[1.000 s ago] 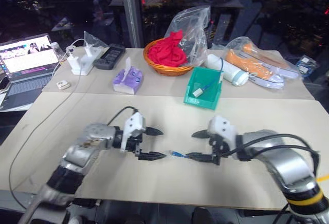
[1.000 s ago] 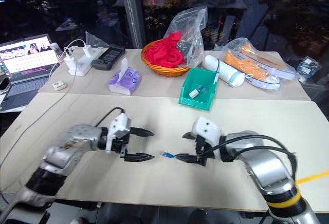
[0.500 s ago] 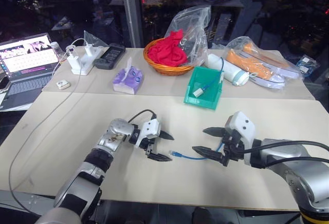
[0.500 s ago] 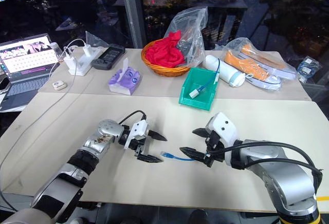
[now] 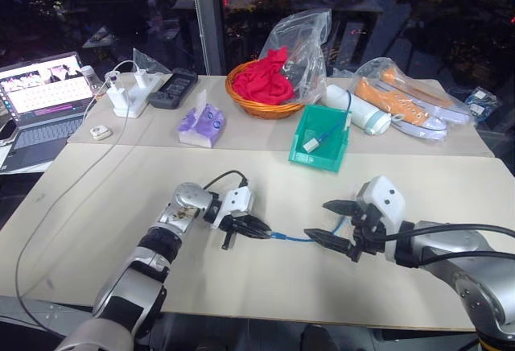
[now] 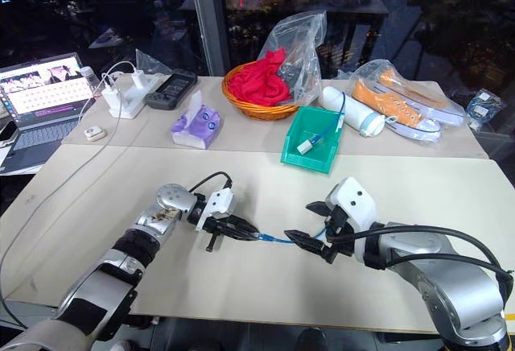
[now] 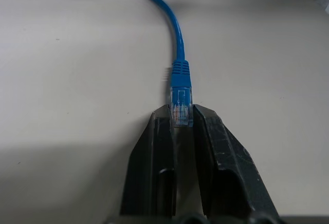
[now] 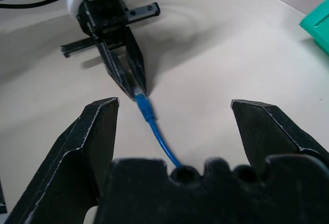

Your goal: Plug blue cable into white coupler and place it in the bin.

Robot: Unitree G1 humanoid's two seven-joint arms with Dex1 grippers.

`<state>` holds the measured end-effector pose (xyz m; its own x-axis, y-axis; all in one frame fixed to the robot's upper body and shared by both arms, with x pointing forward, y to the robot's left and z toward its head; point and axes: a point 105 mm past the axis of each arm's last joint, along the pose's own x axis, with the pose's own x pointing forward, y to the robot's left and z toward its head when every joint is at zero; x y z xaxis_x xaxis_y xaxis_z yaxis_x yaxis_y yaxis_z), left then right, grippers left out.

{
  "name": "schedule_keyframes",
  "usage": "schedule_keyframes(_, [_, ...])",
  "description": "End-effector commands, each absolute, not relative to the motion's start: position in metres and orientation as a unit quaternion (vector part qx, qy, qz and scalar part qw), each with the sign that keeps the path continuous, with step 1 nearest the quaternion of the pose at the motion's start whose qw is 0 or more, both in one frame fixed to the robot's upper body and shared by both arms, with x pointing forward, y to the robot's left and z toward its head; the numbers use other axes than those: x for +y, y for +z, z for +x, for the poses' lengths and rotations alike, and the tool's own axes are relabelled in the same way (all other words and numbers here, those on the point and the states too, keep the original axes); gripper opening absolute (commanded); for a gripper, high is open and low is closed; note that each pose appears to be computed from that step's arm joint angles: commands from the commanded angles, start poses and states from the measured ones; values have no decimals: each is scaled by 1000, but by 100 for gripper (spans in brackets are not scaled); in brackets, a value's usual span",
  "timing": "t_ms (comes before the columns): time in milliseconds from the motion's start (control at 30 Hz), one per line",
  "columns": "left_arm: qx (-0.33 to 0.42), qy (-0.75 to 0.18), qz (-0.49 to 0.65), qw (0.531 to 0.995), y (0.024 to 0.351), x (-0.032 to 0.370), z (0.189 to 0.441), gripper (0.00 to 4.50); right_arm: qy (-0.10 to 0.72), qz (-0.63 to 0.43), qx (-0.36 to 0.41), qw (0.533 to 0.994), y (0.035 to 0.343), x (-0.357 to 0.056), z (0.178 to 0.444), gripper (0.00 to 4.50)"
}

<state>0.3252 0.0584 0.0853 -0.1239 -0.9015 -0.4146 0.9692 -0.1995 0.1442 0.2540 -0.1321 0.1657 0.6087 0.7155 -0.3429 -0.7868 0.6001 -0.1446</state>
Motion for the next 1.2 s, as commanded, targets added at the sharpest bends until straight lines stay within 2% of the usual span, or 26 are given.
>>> schedule_keyframes(33, [72,-747,199,630,90,56,324,8,423,-153,106,887,175,-132,253,408])
schedule_keyframes(233, [17,-707,171,686,115,54,333,8,405,-117,99,901,177,-135,252,408])
schedule_keyframes(400, [-55,-667,124,732,152,42,326,8,445,10,90,891,183,-136,214,408])
schedule_keyframes(500, [-73,-647,103,752,160,34,319,8,437,80,121,888,171,-127,206,408])
schedule_keyframes(633, [-80,-627,109,767,158,24,311,8,362,222,113,898,168,-104,232,408])
schedule_keyframes(700, [-77,-605,129,782,155,21,313,8,350,309,128,875,168,-88,232,408])
schedule_keyframes(800, [-84,-587,131,794,158,20,312,8,317,344,167,868,156,-80,230,408])
schedule_keyframes(867, [-88,-579,140,798,159,22,312,8,282,398,160,858,160,-82,234,408])
schedule_keyframes(1033, [-90,-584,163,790,158,23,307,8,249,449,147,846,167,-92,240,408])
schedule_keyframes(1200, [-97,-598,154,781,163,17,298,8,229,454,147,848,165,-94,248,408])
